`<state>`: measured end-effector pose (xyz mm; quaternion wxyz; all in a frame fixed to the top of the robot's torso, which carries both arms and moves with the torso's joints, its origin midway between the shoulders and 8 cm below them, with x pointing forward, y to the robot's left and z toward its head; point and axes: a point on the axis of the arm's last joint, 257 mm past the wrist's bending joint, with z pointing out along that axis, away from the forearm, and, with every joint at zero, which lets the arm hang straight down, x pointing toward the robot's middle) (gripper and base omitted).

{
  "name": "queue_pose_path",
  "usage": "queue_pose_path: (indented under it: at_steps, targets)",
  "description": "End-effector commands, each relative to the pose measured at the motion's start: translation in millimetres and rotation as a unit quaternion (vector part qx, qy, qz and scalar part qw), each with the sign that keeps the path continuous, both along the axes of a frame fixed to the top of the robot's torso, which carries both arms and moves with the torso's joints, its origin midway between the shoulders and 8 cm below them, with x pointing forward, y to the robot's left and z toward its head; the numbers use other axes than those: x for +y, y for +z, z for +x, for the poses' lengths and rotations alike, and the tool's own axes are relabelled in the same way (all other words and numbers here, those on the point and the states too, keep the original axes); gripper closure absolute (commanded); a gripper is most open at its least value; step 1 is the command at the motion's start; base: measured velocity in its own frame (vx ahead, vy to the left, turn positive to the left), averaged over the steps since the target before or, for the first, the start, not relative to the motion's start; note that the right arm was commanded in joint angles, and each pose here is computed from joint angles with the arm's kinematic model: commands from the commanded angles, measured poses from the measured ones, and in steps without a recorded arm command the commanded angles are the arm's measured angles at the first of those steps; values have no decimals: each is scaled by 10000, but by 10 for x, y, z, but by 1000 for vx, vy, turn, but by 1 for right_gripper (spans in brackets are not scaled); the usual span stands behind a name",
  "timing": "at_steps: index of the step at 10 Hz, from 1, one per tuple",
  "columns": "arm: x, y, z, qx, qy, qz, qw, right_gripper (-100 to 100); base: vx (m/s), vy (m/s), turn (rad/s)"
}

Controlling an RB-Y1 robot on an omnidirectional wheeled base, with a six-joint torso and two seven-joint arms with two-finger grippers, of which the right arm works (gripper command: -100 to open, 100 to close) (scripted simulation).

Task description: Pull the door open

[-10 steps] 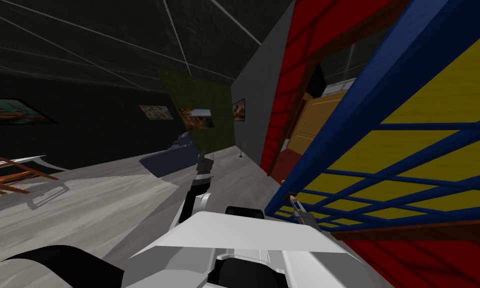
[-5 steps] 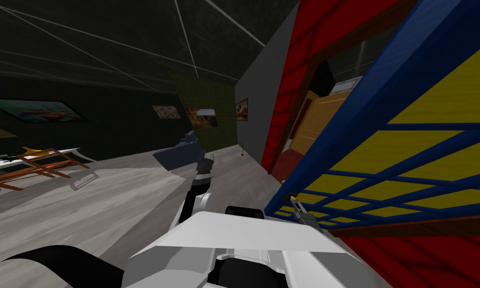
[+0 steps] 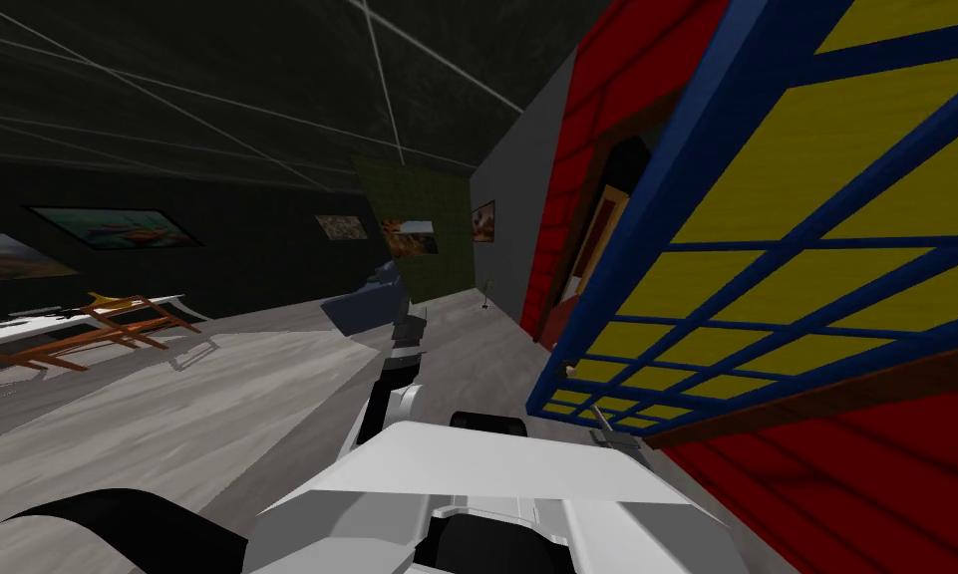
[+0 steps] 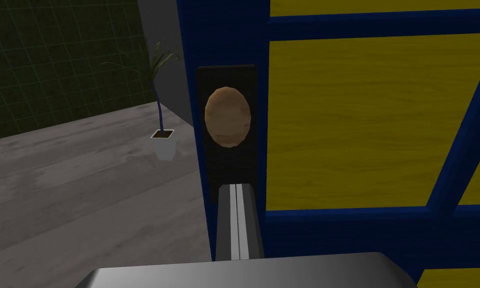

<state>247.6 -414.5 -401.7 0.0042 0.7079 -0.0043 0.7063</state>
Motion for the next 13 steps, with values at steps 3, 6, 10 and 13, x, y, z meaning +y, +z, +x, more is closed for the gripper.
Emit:
queue_pose_path:
  at_steps: [3, 6, 10, 13]
  targets:
    - [-53, 10, 24, -19, -125, -7, 9999, -100, -52, 60, -45]
    - [-69, 13, 137, -41, -193, -13, 9998, -100, 220, -24, 47]
    - [-75, 30, 205, -69, -232, -8, 9997, 100, 135, -31, 30]
    - [-75, 30, 205, -69, -232, -8, 9997, 100, -28, 9, 5]
